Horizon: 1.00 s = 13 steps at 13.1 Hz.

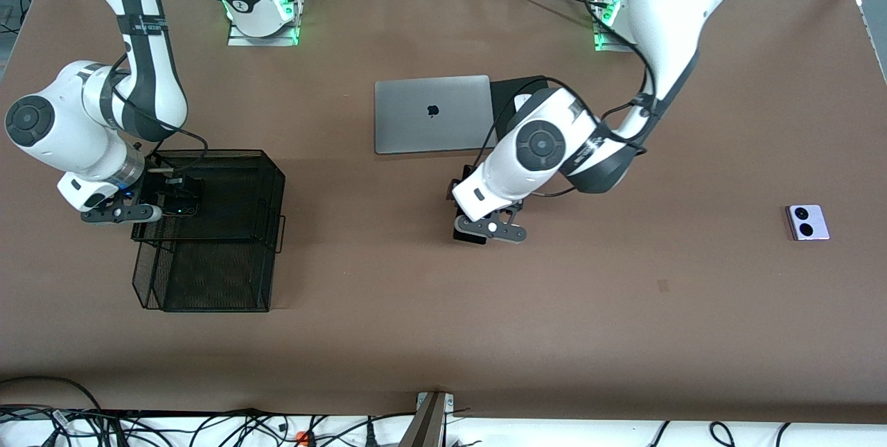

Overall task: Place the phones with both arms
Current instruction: 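Drop the flip phone into the basket while the left gripper carries the tall phone, then set the tall black phone down beside the laptop with the left gripper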

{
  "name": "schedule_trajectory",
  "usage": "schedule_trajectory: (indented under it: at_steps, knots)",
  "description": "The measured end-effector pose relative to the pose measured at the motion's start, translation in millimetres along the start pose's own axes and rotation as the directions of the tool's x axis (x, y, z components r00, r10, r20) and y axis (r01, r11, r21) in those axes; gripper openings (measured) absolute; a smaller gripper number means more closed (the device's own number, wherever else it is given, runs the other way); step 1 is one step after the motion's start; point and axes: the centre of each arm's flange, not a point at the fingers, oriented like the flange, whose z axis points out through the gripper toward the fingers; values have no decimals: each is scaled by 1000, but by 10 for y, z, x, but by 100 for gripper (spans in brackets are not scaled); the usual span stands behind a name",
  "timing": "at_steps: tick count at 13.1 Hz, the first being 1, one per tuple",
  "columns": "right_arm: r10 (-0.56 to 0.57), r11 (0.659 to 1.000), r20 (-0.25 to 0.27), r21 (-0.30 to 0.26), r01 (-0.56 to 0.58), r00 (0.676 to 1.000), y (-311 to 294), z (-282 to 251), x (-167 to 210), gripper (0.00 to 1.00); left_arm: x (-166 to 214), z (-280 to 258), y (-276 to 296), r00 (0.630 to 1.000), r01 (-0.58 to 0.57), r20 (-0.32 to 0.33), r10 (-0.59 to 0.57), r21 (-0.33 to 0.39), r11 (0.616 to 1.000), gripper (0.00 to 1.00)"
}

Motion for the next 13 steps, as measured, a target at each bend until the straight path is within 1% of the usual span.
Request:
schedule_trajectory:
  at_steps: [2, 3, 6, 9, 11, 12, 13]
  knots:
    - [-7, 1000, -15, 2, 7, 1000, -22, -133, 88, 100, -62, 325, 144, 1000, -4, -20, 5, 31, 999, 78]
    - [-12, 1000, -11, 10, 12, 1000, -45, -222, 136, 100, -117, 515, 235, 1000, -2, -26, 4, 48, 999, 78]
    - [-27, 999, 22, 42, 26, 999, -114, -565, 258, 100, -282, 1002, 425, 999, 9, -38, -5, 94, 996, 78]
    - [-28, 997, 70, 76, 23, 997, -63, -985, 302, 100, -327, 1228, 442, 998, 38, -54, -32, 117, 992, 78]
    - [-10, 996, 98, 95, 1, 995, -52, -1296, 311, 100, -334, 1330, 420, 997, 47, -71, -37, 139, 989, 78]
    - [2, 995, 113, 95, -13, 994, -78, -1448, 318, 100, -347, 1375, 419, 996, 59, -73, -48, 147, 987, 78]
    - [17, 996, 125, 84, -28, 992, -110, -1586, 326, 100, -359, 1413, 419, 996, 65, -72, -55, 151, 986, 78]
